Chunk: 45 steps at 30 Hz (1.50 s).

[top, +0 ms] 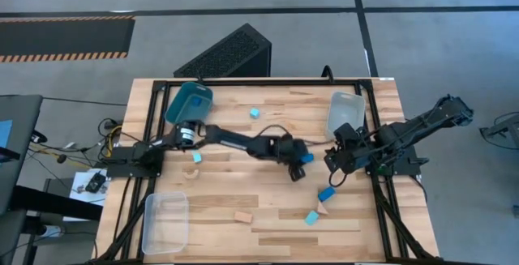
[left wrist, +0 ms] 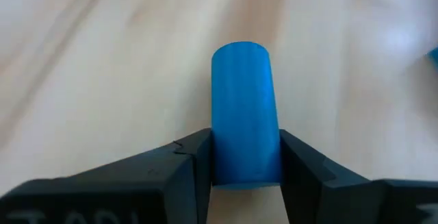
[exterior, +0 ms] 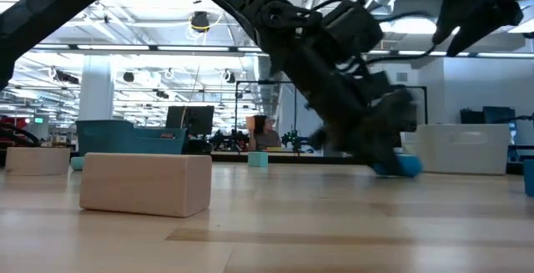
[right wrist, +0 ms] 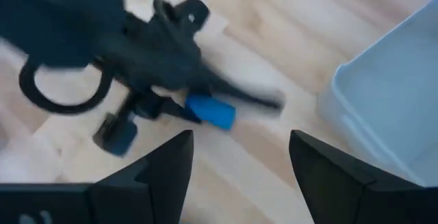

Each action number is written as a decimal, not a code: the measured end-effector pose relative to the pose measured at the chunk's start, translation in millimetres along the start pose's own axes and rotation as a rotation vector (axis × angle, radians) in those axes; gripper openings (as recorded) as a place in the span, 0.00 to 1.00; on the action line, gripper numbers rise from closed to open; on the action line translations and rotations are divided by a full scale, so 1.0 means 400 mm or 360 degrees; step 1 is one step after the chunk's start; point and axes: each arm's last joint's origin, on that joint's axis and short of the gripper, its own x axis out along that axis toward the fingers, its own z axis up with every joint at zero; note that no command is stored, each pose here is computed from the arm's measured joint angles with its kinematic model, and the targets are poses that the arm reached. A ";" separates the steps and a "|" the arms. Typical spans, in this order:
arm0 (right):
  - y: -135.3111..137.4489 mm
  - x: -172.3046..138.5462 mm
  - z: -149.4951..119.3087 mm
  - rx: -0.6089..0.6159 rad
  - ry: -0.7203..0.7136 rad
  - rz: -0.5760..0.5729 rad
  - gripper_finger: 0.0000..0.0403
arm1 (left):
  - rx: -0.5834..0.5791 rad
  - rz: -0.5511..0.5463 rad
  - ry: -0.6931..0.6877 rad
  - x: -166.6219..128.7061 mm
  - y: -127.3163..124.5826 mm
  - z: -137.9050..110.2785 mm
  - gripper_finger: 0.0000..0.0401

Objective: Sort & place blocks by color
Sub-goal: Put the left blue block into the blue bin

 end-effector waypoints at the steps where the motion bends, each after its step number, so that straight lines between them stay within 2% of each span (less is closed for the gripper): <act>1: -0.002 0.002 0.004 0.0005 -0.0023 -0.0016 0.66 | -0.0019 -0.0002 0.0048 -0.018 0.017 0.009 0.25; 3: -0.007 0.008 0.014 -0.0005 -0.0046 -0.0048 0.66 | -0.0040 -0.0010 0.0065 -0.068 0.044 0.041 0.25; 6: -0.017 0.020 0.035 0.0003 -0.0063 -0.0103 0.66 | 0.0003 0.0129 0.0007 -0.181 0.084 0.100 0.27; 9: -0.026 0.032 0.056 0.0055 -0.0084 -0.0142 0.66 | 0.0044 0.0256 0.0014 -0.266 0.152 0.119 0.29; 12: -0.030 0.041 0.076 0.0141 -0.0126 -0.0153 0.66 | -0.0047 0.0342 0.0083 -0.318 0.259 0.081 0.27; 17: -0.024 0.051 0.105 0.0275 -0.0236 -0.0098 0.66 | -0.0262 0.0433 0.0018 -0.457 0.421 -0.015 0.26; 20: -0.028 0.058 0.127 0.0323 -0.0292 -0.0093 0.66 | -0.0382 0.0537 0.0034 -0.541 0.487 -0.088 0.28; 24: -0.038 0.071 0.162 0.0384 -0.0348 -0.0082 0.66 | -0.0570 0.0712 0.0015 -0.640 0.542 -0.175 0.27; 29: -0.037 0.085 0.198 0.0434 -0.0395 -0.0003 0.66 | -0.0841 0.0927 0.0064 -0.707 0.586 -0.272 0.28; 34: -0.021 0.117 0.208 0.0396 -0.0319 0.0037 0.66 | -0.1049 0.1021 0.0197 -0.723 0.614 -0.348 0.31; 40: 0.016 0.169 0.191 0.0315 -0.0179 0.0012 0.66 | -0.1268 0.1033 0.0243 -0.718 0.637 -0.393 0.32; 43: 0.035 0.196 0.188 0.0358 -0.0149 0.0018 0.66 | -0.1375 0.1032 0.0272 -0.722 0.643 -0.408 0.32; 45: 0.045 0.208 0.192 0.0379 -0.0158 0.0043 0.66 | -0.1378 0.1032 0.0287 -0.725 0.647 -0.412 0.32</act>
